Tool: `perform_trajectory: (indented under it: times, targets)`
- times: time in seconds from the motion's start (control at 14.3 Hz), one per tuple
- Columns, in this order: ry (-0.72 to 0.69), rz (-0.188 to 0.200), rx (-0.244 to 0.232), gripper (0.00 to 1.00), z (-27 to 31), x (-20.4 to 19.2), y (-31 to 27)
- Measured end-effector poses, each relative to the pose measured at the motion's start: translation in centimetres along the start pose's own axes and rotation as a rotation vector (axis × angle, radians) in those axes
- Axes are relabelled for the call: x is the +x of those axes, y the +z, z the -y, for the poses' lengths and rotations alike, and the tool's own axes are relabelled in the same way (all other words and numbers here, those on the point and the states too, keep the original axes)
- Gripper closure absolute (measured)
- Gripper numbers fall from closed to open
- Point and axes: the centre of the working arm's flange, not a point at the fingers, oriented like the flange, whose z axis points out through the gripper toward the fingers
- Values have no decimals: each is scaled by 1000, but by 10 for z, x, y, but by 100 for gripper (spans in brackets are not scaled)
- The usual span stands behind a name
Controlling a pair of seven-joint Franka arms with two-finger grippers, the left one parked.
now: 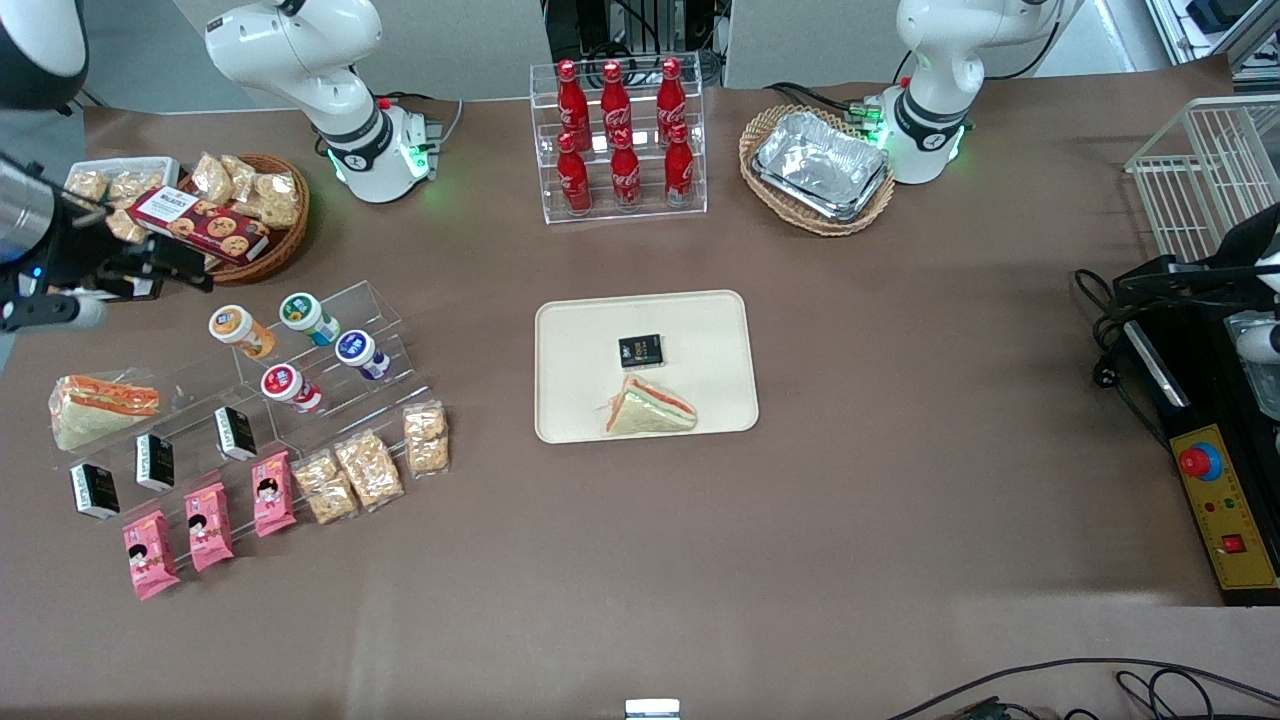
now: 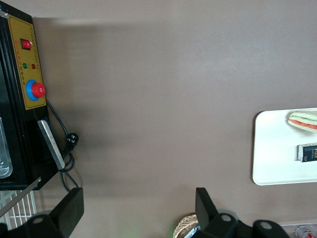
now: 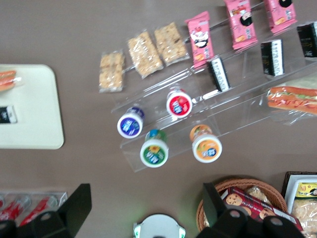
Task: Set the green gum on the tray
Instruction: 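Move the right gripper over the acrylic stand of gum bottles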
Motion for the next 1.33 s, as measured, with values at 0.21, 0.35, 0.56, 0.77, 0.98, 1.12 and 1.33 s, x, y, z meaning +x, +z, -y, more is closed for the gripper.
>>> perform_trajectory:
  times: [0.21, 0.35, 0.56, 0.77, 0.98, 1.12, 1.33]
  targets:
    - [-78, -10, 3, 0, 36, -40, -19]
    - [-84, -22, 8, 0, 48, -76, -23]
    - [-70, -32, -2, 0, 68, -117, -8]
    - [-57, -29, -4, 0, 65, -124, 10]
    - [-34, -20, -1, 0, 55, -124, 19]
    - [-16, -23, 3, 0, 47, -128, 24]
    - [-12, -57, 10, 0, 41, -135, 35]
